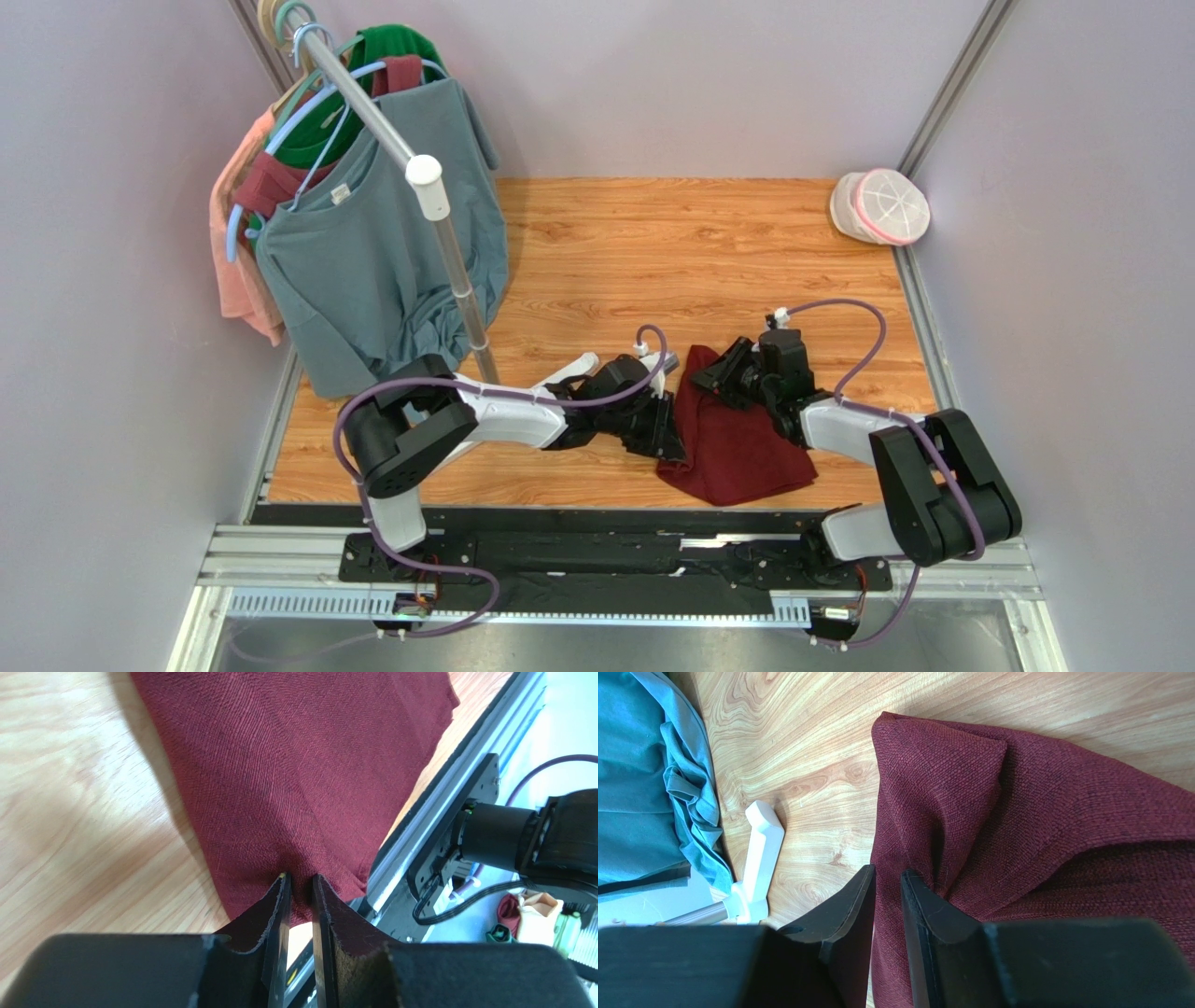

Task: Fold the napkin, place the utensils inside, and roll it up
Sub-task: Roll the napkin with the utensil

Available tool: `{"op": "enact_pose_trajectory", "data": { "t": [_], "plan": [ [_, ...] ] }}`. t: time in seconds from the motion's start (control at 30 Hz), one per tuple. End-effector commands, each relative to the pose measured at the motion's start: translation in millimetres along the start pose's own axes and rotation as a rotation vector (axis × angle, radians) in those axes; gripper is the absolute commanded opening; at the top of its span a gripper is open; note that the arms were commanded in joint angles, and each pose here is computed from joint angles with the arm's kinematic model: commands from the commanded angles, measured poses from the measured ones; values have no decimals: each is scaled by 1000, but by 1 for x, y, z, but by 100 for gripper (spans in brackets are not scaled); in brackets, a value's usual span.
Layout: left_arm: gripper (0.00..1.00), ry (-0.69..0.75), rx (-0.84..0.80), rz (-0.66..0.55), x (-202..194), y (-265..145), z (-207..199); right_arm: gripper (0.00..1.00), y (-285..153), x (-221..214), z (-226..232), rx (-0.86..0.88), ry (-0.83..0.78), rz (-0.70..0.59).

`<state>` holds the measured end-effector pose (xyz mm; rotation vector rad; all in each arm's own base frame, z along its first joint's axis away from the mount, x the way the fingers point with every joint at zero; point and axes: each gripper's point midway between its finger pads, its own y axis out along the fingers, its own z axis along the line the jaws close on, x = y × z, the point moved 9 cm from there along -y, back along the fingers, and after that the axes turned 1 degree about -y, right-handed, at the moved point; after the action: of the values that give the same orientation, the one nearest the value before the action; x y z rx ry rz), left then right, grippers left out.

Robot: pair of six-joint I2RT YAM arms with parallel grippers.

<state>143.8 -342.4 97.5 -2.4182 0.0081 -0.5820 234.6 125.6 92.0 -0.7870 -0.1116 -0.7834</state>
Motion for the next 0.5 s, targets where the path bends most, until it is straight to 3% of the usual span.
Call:
{"op": "enact_pose_trajectory", "data": {
  "t": [0.0, 0.23, 0.37, 0.47],
  "plan": [
    [23, 48, 24, 52, -3, 13, -11, 28, 0, -19, -44, -229, 9, 33],
    [23, 139, 170, 123, -12, 13, -12, 27, 0, -20, -46, -237, 10, 26],
    [25, 100, 250, 144, -23, 8, 1, 27, 2, -20, -46, -236, 10, 26],
    [34, 29, 290, 107, -27, 3, 6, 26, 2, -21, -48, -238, 9, 30]
  ]
}}
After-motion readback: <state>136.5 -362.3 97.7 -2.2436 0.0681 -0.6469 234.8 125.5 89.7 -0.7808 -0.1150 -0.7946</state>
